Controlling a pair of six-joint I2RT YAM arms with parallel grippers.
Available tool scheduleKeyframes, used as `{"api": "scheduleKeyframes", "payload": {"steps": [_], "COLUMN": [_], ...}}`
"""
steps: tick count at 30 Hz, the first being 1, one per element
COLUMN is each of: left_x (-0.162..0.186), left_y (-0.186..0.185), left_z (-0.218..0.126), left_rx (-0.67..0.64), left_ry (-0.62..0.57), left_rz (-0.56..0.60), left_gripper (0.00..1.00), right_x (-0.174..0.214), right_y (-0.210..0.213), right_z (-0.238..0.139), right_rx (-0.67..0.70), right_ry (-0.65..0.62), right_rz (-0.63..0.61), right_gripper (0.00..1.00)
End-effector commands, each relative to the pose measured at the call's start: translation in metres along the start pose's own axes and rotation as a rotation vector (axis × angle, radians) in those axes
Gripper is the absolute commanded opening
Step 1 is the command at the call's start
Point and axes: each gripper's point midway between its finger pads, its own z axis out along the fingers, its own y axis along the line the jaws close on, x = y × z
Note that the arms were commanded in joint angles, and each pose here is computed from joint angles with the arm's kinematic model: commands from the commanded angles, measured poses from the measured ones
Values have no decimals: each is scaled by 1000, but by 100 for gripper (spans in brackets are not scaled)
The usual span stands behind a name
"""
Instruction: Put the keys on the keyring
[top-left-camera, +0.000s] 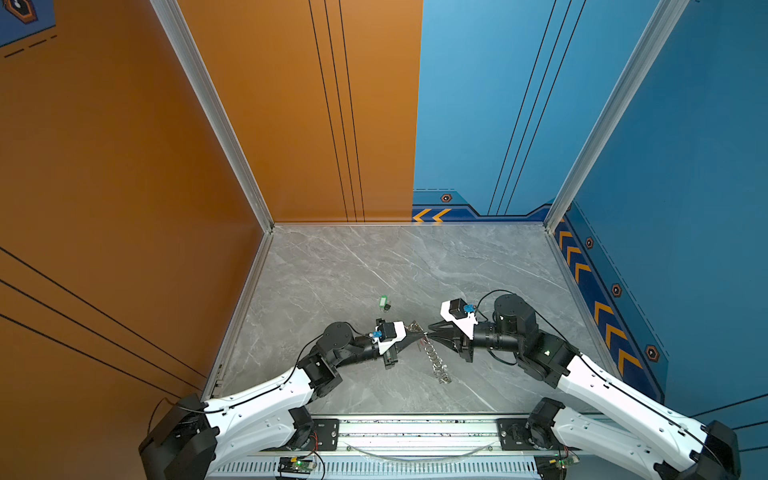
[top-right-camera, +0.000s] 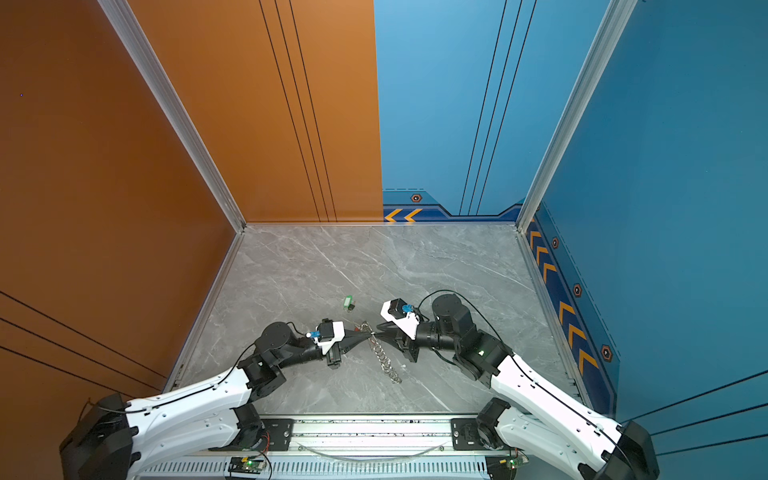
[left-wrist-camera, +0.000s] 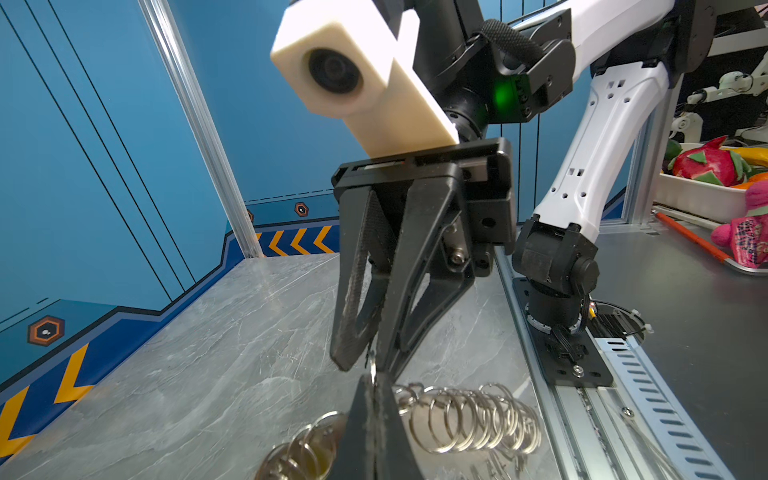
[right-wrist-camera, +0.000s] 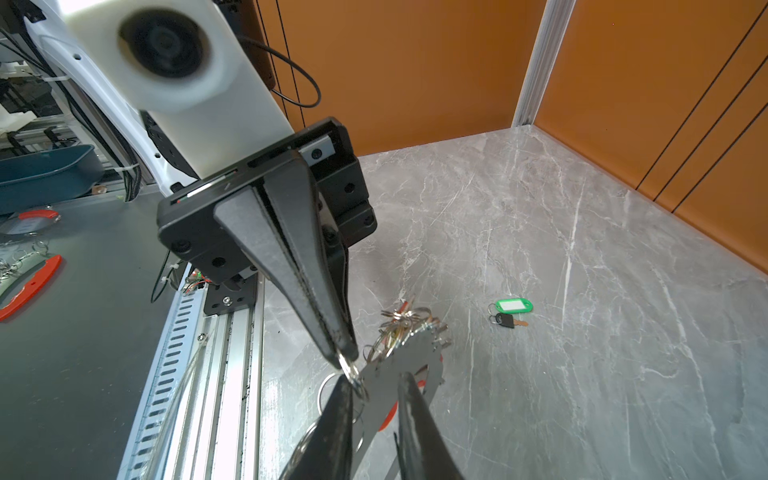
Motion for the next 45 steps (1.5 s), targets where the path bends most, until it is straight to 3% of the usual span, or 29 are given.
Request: {"api": "scheduleKeyframes", "payload": {"steps": [1,9,15,23,30,45], "left_x": [-23,-22,-14,15,10,14], "left_y": [-2,0,11,13,6,-3], "left_z": [1,2,3,-11,-8,0], "left_rx": [30,27,-42,-156,-121,-32], "left_ry": [-75,-73,-45,117,117,112], "left_rz": [21,18,22,47,20,-57], "left_gripper": [0,0,2,21,25,21], "right_x": [-12,-7,-3,8,14,3], "right_y": [7,7,-2,-10,-2,12], "right_z": [-2,0,-2,-8,-4,6], "right_rx": [-38,-39,42,154,110,63], "right_ry": [-13,20,68,325,515,478], "right_rz": [-11,-25,-56,-148,-216,-262], "right_gripper": [19,11,0,0,0,0]}}
